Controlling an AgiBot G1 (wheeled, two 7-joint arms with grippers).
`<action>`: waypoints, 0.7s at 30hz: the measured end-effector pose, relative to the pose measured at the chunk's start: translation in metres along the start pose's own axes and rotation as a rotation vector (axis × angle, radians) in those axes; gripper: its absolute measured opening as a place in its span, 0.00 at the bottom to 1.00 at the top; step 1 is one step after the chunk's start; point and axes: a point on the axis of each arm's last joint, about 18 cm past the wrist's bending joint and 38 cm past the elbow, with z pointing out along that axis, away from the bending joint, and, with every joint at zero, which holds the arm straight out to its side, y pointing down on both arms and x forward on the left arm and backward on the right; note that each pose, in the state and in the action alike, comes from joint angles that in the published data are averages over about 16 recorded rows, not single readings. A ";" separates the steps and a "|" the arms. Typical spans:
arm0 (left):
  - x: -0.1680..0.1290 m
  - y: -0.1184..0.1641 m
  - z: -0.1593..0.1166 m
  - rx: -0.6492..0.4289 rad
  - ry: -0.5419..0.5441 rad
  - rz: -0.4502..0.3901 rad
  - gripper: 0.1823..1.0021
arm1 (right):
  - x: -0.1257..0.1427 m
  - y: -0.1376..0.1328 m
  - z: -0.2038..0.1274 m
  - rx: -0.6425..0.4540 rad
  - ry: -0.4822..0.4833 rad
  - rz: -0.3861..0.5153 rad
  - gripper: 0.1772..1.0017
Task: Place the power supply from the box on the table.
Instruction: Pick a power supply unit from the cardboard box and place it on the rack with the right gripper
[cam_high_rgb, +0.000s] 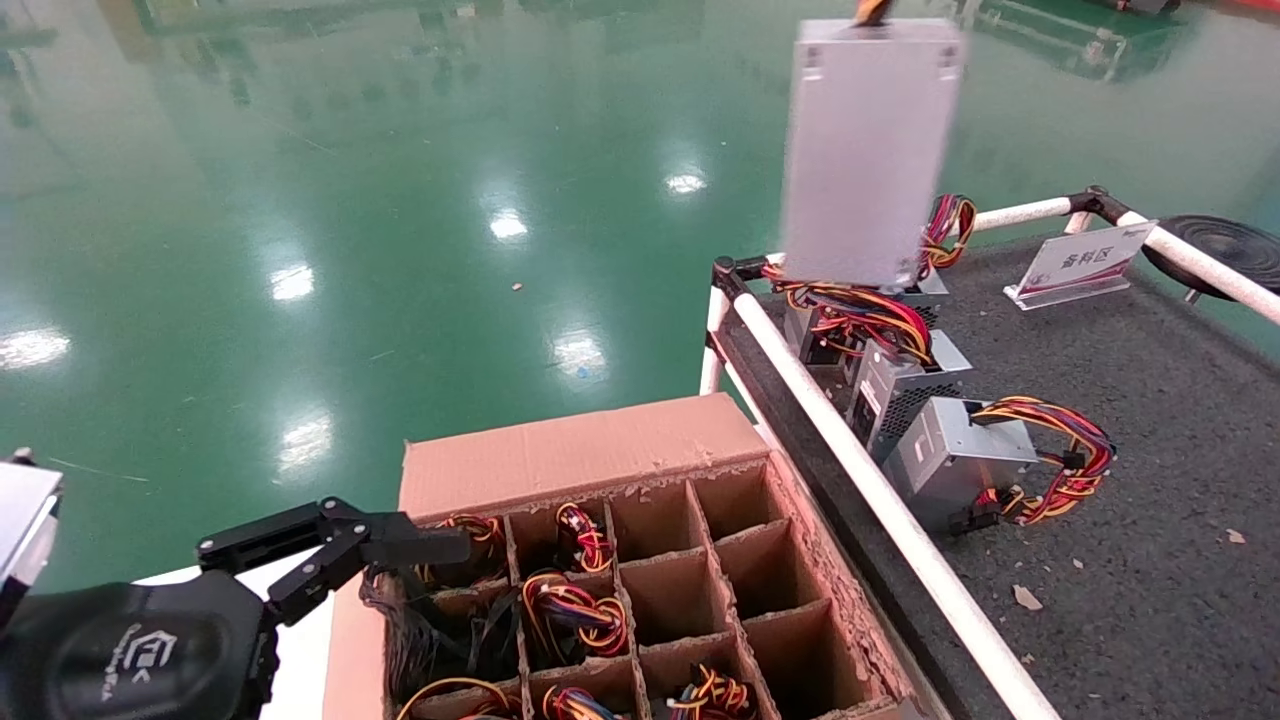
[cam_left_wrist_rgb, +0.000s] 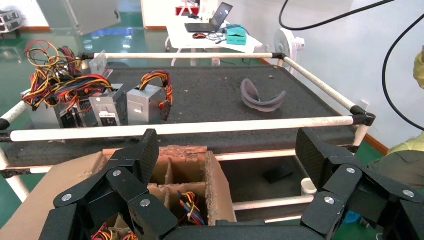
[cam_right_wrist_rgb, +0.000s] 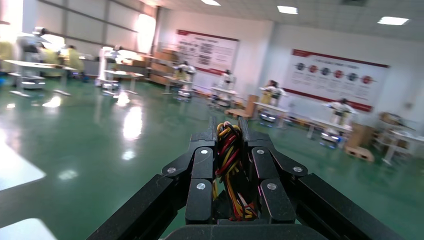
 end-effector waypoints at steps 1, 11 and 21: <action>0.000 0.000 0.000 0.000 0.000 0.000 1.00 | 0.004 0.000 -0.005 -0.003 0.017 -0.002 0.10; 0.000 0.000 0.000 0.000 0.000 0.000 1.00 | 0.040 0.007 -0.055 -0.043 0.216 -0.003 0.10; 0.000 0.000 0.000 0.000 0.000 0.000 1.00 | 0.070 0.030 -0.099 -0.109 0.428 0.014 0.10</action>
